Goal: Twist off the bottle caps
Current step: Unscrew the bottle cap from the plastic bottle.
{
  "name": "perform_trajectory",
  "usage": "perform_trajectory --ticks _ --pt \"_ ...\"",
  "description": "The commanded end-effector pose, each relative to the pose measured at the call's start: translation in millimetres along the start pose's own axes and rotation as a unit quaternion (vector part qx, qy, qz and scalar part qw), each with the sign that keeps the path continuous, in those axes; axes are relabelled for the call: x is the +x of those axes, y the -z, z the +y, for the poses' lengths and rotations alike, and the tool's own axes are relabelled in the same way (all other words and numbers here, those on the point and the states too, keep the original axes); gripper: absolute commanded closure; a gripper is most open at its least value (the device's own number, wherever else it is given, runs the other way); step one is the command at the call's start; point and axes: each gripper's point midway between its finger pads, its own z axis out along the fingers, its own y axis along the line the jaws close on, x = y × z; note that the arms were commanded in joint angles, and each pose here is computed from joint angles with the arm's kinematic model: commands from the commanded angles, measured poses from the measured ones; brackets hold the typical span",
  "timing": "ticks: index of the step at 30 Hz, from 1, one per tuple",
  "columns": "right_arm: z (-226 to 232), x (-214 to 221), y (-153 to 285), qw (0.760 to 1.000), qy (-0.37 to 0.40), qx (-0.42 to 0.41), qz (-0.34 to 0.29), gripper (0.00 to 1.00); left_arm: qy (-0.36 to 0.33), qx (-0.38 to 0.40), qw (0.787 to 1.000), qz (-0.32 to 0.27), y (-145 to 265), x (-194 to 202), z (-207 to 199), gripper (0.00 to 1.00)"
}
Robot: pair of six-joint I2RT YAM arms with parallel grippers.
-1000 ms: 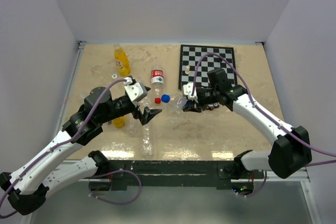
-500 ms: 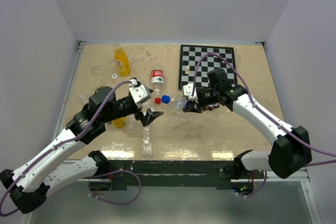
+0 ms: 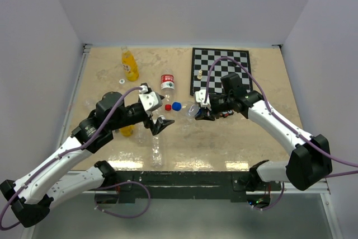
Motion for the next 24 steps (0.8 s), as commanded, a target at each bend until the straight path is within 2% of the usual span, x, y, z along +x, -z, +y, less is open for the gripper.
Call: perform_trajectory --ticks 1,15,24 --pt "-5 -13 3 1.000 0.019 0.001 -0.014 1.00 -0.029 0.016 0.999 -0.023 0 -14 -2 0.00" --pt "-4 -13 3 1.000 0.021 -0.003 -0.013 1.00 -0.051 0.042 0.997 -0.037 -1 -23 -9 0.00" --pt "-4 -11 2 1.000 0.022 -0.007 -0.011 1.00 -0.099 0.099 0.989 -0.046 -14 -38 -18 0.01"
